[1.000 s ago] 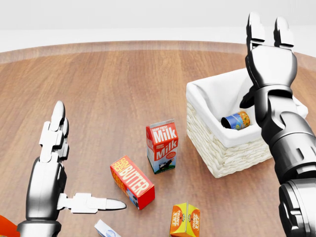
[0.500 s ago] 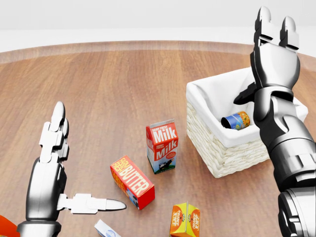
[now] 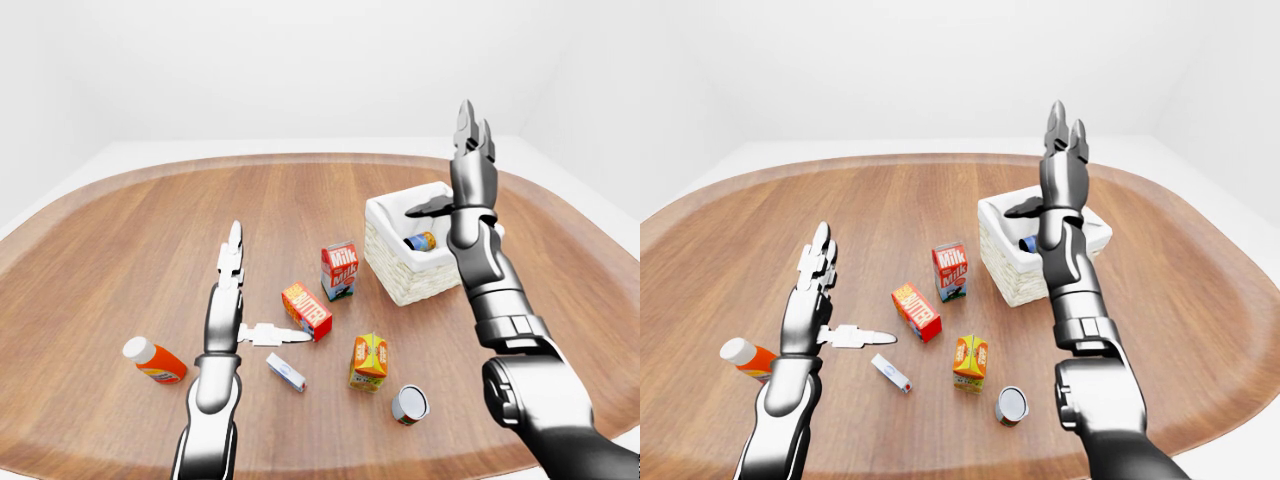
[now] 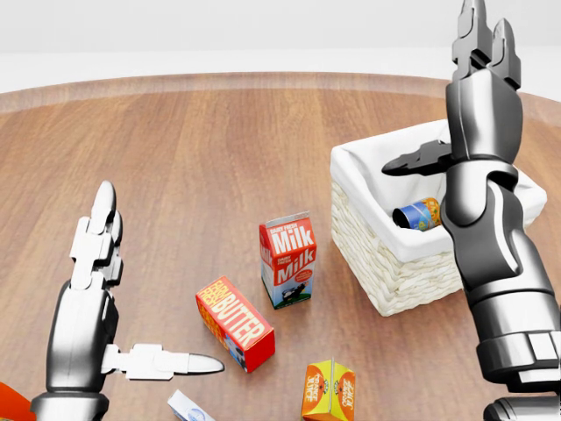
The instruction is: Pick up the alphabet soup and the tomato sauce, and put them in the basket.
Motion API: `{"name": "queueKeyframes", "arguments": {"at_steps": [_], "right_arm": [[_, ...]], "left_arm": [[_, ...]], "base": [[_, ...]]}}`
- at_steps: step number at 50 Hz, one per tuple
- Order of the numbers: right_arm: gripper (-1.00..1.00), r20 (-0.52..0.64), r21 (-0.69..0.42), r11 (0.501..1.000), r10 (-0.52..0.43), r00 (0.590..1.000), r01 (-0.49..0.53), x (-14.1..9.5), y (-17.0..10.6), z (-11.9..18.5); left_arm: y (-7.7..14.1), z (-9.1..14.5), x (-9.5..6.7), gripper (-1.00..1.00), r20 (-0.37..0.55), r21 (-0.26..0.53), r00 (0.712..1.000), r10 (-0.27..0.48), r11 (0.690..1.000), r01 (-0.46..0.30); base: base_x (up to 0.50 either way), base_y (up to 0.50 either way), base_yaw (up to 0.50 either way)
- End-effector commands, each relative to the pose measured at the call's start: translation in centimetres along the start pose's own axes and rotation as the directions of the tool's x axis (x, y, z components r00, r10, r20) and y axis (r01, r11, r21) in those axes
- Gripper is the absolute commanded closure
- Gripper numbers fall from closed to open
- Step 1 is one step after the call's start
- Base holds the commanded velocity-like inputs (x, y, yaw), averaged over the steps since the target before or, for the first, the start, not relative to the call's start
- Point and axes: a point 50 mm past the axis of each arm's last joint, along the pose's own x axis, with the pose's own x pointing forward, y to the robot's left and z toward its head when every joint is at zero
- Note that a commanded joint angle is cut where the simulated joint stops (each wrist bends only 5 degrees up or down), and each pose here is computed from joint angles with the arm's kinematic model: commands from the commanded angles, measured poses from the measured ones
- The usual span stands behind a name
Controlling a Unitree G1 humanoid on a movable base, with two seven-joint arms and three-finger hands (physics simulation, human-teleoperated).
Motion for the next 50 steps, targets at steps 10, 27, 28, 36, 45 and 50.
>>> {"name": "queueKeyframes", "arguments": {"at_steps": [10, 27, 28, 36, 45, 50], "right_arm": [[-1.0, 0.105, 0.209, 0.978, -0.001, 0.994, -0.021, -3.4, -1.4, 2.1], [-1.0, 0.199, 0.309, 0.951, -0.031, 0.98, -0.033, -6.0, -3.5, 3.8], [-1.0, 0.199, 0.309, 0.951, -0.031, 0.98, -0.033, -6.0, -3.5, 3.8], [-1.0, 0.222, 0.337, 0.941, -0.045, 0.974, -0.034, -7.3, -4.3, 4.1], [-1.0, 0.187, 0.355, 0.934, -0.037, 0.982, -0.033, -8.4, -4.2, 3.2], [-1.0, 0.207, 0.384, 0.922, -0.046, 0.977, -0.038, -9.6, -4.8, 3.7]], "left_arm": [[0.2, 0.3, 0.0, -1.0, 0.011, 0.006, 1.0, 0.014, 1.0, -0.014], [0.2, 0.2, 0.0, -1.0, 0.008, 0.008, 1.0, 0.015, 1.0, -0.015], [0.2, 0.2, 0.0, -1.0, 0.008, 0.008, 1.0, 0.015, 1.0, -0.015], [0.2, 0.3, -0.1, -1.0, 0.009, 0.007, 1.0, 0.014, 1.0, -0.014], [0.2, 0.3, -0.1, -1.0, 0.01, 0.006, 1.0, 0.013, 1.0, -0.013], [0.2, 0.4, -0.1, -1.0, 0.014, 0.006, 1.0, 0.014, 1.0, -0.014]], "base": [[0.0, 0.0, 0.0], [0.0, 0.0, 0.0], [0.0, 0.0, 0.0], [0.0, 0.0, 0.0], [0.0, 0.0, 0.0], [0.0, 0.0, 0.0]]}}
